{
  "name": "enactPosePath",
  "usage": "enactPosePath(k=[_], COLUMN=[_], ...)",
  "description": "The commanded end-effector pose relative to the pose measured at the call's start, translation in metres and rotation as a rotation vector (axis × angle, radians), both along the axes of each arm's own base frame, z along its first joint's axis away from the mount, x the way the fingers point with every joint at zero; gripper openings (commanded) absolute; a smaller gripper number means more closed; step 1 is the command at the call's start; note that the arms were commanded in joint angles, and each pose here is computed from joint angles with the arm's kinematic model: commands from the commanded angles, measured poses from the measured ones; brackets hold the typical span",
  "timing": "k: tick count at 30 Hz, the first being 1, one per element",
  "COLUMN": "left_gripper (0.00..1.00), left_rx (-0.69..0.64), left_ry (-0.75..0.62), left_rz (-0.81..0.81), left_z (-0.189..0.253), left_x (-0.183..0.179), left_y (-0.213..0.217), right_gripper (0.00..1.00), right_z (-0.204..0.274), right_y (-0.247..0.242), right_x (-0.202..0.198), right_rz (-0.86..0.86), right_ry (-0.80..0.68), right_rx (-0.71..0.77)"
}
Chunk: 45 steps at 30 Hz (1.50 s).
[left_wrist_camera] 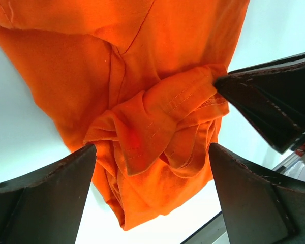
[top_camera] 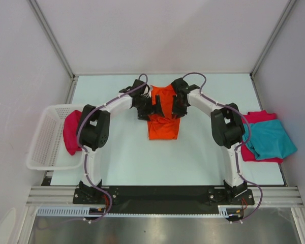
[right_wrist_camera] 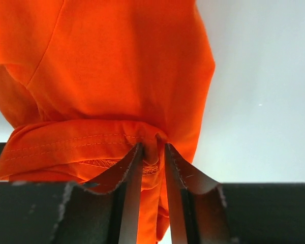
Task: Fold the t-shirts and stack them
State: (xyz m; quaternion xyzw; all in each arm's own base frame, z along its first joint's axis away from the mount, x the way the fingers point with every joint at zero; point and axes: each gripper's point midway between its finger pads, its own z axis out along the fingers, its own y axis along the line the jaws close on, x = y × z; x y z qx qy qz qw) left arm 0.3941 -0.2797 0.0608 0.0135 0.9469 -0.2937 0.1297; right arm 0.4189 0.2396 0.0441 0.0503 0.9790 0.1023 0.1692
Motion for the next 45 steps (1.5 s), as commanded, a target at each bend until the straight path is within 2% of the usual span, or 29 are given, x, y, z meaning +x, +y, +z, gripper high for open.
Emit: enactPosePath(k=[1,6,14,25,32,39,45], left_gripper=[0.97,0.98,0.98,0.98,0.98,0.98,0.98], left_rx=[0.002,0.030,0.052,0.047,0.048,0.054,0.060], left_ry=[-0.043,-0.090,-0.141,-0.129,-0.136,-0.134,-0.126], left_rz=[-0.002,0.016,0.048,0.041,0.044,0.043,0.039], left_z=[0.013,0.029,0.049,0.040,0.043,0.042,0.038], left_x=[0.006,0.002,-0.027,-0.044,-0.053,-0.061,-0.066], left_y=[0.003,0.013,0.033,0.035,0.040,0.045,0.047], right_gripper=[0.30,0.30,0.30,0.29,0.28,0.26,0.25], right_z=[0.030,0.064,0.084,0.053,0.027,-0.003,0.011], right_y=[-0.003,-0.009,0.013,0.060,0.059,0.057,0.052], right_x=[0.020,0.023,-0.012,-0.056,-0.038,-0.002,0.029], right_rz=[0.008,0.000,0.038,0.118,0.108,0.083,0.067], right_ry=[-0.094,-0.171,-0.203,-0.122,-0.099,-0.095,-0.161], right_rx=[-0.008,-0.025,-0.011,0.022,0.000,-0.031,-0.062])
